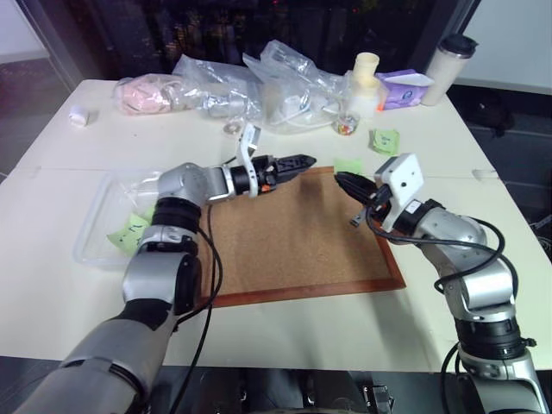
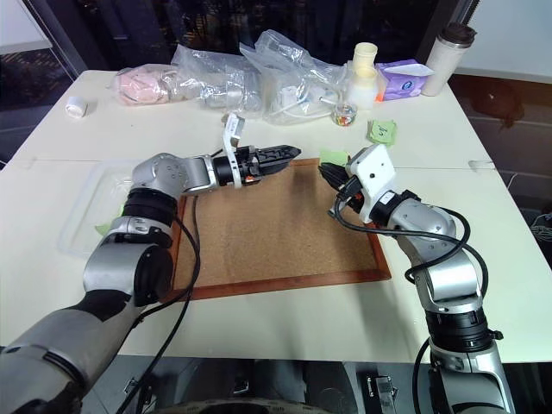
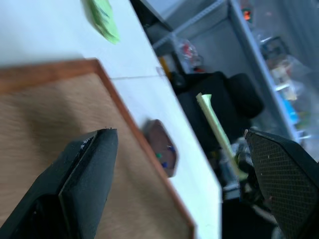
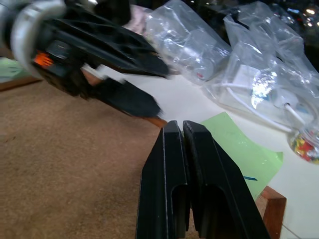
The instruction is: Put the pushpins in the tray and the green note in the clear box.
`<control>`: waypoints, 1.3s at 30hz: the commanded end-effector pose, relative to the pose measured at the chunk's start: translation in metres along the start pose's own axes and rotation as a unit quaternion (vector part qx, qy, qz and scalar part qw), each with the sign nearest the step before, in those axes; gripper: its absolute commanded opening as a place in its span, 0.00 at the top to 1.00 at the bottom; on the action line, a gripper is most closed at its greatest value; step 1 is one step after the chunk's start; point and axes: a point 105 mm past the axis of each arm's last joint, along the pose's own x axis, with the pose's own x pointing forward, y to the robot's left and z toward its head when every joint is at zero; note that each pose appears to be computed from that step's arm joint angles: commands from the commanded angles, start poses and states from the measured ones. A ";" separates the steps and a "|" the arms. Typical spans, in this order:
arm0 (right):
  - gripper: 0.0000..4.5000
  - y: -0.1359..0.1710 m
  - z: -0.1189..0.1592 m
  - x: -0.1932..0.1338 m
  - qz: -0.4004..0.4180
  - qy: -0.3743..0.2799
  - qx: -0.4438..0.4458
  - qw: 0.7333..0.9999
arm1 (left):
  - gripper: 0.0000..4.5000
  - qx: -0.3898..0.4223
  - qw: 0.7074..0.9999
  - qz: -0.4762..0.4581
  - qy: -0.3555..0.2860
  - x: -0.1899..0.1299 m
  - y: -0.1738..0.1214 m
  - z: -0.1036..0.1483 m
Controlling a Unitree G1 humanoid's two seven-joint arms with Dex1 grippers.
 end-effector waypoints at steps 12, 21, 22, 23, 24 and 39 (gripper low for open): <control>1.00 0.016 0.015 0.000 0.017 -0.022 -0.017 0.999 | 0.20 -0.043 0.997 -0.058 0.001 0.045 -0.025 -0.013; 1.00 0.019 0.011 -0.001 0.021 -0.016 -0.022 0.999 | 1.00 -0.061 0.995 -0.083 -0.012 0.045 -0.032 -0.009; 1.00 0.019 0.011 -0.001 0.021 -0.016 -0.023 0.999 | 1.00 -0.062 0.995 -0.083 -0.012 0.044 -0.032 -0.009; 1.00 0.019 0.011 -0.001 0.020 -0.016 -0.024 0.999 | 1.00 -0.058 0.995 -0.079 -0.009 0.043 -0.030 -0.010; 1.00 0.018 0.011 -0.001 0.019 -0.016 -0.025 0.999 | 1.00 -0.054 0.996 -0.070 -0.006 0.043 -0.027 -0.011; 1.00 -0.069 -0.003 -0.054 -0.245 -0.041 0.167 0.954 | 1.00 0.262 0.965 0.003 0.029 0.015 -0.003 -0.009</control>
